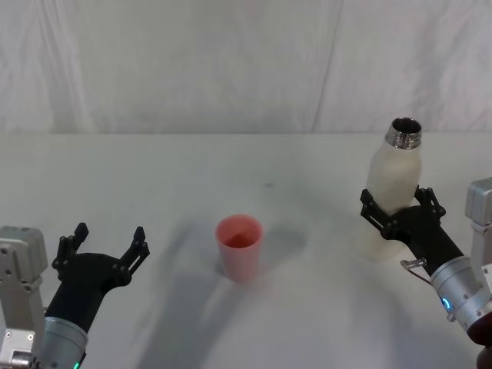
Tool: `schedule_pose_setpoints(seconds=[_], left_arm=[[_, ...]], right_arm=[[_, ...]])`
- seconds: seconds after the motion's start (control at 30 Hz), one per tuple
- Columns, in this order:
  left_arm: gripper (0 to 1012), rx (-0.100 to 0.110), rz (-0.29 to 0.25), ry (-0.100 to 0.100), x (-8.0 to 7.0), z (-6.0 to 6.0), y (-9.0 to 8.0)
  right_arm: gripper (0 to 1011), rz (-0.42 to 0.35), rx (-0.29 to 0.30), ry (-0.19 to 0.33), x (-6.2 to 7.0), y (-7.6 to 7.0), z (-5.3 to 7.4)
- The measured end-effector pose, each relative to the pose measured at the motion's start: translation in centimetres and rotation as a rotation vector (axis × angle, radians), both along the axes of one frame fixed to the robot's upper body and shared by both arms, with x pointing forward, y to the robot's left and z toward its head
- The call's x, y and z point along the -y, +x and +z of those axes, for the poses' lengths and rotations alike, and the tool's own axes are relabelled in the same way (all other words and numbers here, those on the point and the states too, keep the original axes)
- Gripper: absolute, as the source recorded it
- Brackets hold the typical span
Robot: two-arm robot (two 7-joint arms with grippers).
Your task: Grasp the thermos with one hand and pour water into the cup lid.
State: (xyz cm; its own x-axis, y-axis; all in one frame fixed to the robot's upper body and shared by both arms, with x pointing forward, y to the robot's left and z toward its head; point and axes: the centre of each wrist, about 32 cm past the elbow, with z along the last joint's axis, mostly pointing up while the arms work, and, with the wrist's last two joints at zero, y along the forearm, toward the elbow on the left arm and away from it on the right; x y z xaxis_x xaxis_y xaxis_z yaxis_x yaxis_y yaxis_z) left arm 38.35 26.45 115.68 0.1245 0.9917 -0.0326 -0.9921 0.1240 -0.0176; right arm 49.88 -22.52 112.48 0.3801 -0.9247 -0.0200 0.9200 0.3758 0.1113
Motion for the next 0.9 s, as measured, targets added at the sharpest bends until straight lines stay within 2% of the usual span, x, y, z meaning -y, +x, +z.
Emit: schedule_pose_setpoints(seconds=[0.17, 0.4, 0.77, 0.9], left_arm=[[1001, 0.0, 0.0, 0.0, 0.0, 0.0, 0.0], [1001, 0.0, 0.0, 0.0, 0.0, 0.0, 0.0], [1001, 0.0, 0.0, 0.0, 0.0, 0.0, 0.0], [1001, 0.0, 0.0, 0.0, 0.0, 0.0, 0.0]], right_arm=[[956, 0.002, 0.003, -0.009, 0.1, 0.0, 0.1], [956, 0.035, 0.034, -0.112, 0.1, 0.0, 1.0], [956, 0.073, 0.065, -0.18, 0.2, 0.8, 2.5], [956, 0.09, 0.1, -0.248, 0.3, 1.2, 3.4]])
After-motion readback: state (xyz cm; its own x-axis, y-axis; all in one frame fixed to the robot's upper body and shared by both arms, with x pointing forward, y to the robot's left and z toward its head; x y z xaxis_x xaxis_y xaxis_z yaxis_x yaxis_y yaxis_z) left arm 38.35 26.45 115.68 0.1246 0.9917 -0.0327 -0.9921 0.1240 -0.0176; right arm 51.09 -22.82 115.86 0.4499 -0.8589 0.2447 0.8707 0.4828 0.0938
